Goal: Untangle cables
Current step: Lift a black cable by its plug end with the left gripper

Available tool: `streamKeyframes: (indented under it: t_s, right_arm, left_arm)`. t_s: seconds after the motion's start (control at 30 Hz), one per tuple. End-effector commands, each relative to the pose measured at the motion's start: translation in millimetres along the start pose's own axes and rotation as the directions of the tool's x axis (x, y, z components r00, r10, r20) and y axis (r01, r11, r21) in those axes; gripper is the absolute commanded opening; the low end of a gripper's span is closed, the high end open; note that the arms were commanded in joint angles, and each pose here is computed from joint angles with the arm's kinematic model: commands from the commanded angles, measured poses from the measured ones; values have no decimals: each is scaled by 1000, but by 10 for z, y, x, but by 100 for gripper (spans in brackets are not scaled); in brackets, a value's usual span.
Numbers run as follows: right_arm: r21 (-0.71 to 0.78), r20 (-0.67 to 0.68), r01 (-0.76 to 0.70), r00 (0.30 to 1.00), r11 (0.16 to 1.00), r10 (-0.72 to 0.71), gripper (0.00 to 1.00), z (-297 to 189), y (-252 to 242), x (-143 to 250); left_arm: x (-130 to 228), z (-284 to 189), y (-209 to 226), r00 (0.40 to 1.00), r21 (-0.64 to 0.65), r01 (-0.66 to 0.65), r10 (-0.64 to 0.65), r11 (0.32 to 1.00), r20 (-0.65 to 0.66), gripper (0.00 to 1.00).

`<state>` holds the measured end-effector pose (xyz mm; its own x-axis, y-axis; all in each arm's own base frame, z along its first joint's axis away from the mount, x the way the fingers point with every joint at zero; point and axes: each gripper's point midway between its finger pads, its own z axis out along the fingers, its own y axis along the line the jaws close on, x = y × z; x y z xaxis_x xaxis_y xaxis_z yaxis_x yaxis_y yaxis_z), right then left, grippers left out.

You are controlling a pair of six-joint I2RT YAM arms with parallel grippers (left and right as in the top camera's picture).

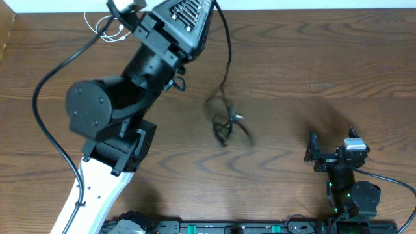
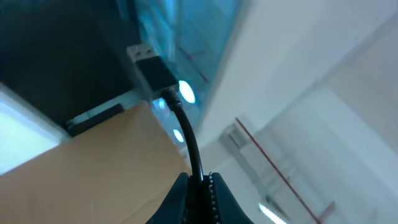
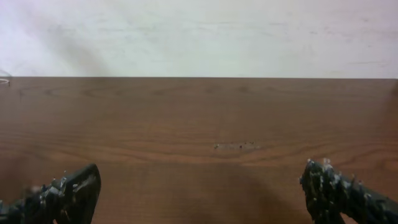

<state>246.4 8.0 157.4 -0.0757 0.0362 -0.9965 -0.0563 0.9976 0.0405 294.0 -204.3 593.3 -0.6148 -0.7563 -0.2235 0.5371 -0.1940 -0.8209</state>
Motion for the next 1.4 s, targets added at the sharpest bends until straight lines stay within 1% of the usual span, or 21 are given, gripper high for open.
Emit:
streamKeyframes:
  t_s: [0.0,0.1,0.2,0.27,0.37,0.43,0.47,0.53,0.57,0.6,0.67,0.73,0.77,0.8,0.87,0.9,0.97,1.2,1.3,1.37]
  right_arm:
    - [3,-3,-2,1000,1000,2,99,0,-2,13]
    - [3,-3,-2,1000,1000,2,99,0,-2,13]
    - [3,-3,-2,1000,1000,2,99,0,-2,13]
    - [3,-3,-2,1000,1000,2,99,0,-2,13]
    - [3,-3,-2,1000,1000,2,99,0,-2,13]
    - [3,-3,-2,1000,1000,2,99,0,-2,13]
    - [3,-3,-2,1000,1000,2,99,0,-2,13]
    - [3,-3,-2,1000,1000,2,99,0,-2,13]
    - [3,-3,-2,1000,1000,2,99,0,-2,13]
    - [3,-3,-2,1000,1000,2,99,0,-2,13]
    - [3,-3,-2,1000,1000,2,99,0,-2,13]
    - [3,-3,-2,1000,1000,2,99,0,-2,13]
    - [3,-3,-2,1000,1000,2,99,0,-2,13]
    - [3,-3,-2,1000,1000,2,99,0,-2,13]
    - [3,-3,-2,1000,1000,2,99,0,-2,13]
    - [3,-3,-2,1000,1000,2,99,0,-2,13]
    - [3,-3,-2,1000,1000,2,99,0,-2,13]
    - [3,-3,-2,1000,1000,2,99,0,-2,13]
    - [3,-3,-2,1000,1000,2,99,0,-2,13]
    - [3,-3,-2,1000,1000,2,99,0,-2,13]
  left_arm:
    - [-32,13,266,998,-104,69,-67,992,23,8]
    - [20,-63,669,999,-267,31,-31,963,4,8]
    - [82,-184,1007,999,-402,-13,0,915,-33,7]
    - [112,-251,1153,998,-458,-52,27,888,-62,7]
    - [157,-349,1344,987,-519,-147,92,842,-129,8]
    - [177,-433,1476,970,-555,-235,153,798,-191,8]
    - [163,-491,1555,956,-579,-289,195,763,-220,7]
    - [69,-657,1747,927,-651,-375,275,659,-256,8]
    - [-9,-763,1844,911,-695,-409,315,591,-267,7]
    - [-116,-891,1938,893,-745,-432,359,508,-273,7]
    - [-379,-1190,2068,844,-838,-449,455,308,-285,8]
    - [-618,-1523,2125,795,-904,-414,526,106,-303,8]
    - [-704,-1674,2137,775,-921,-388,548,21,-314,8]
    - [-775,-1798,2132,758,-930,-364,565,-48,-326,8]
    - [-878,-1984,2131,735,-934,-326,581,-148,-349,8]
    - [-916,-2041,2124,728,-932,-315,585,-177,-357,8]
    - [-979,-2105,2127,719,-926,-310,585,-214,-376,8]
    - [-1098,-2177,2116,722,-936,-275,595,-221,-353,8]
    - [-1139,-2208,2118,716,-929,-279,592,-243,-370,7]
    - [-1168,-2240,2146,713,-920,-286,582,-269,-392,8]
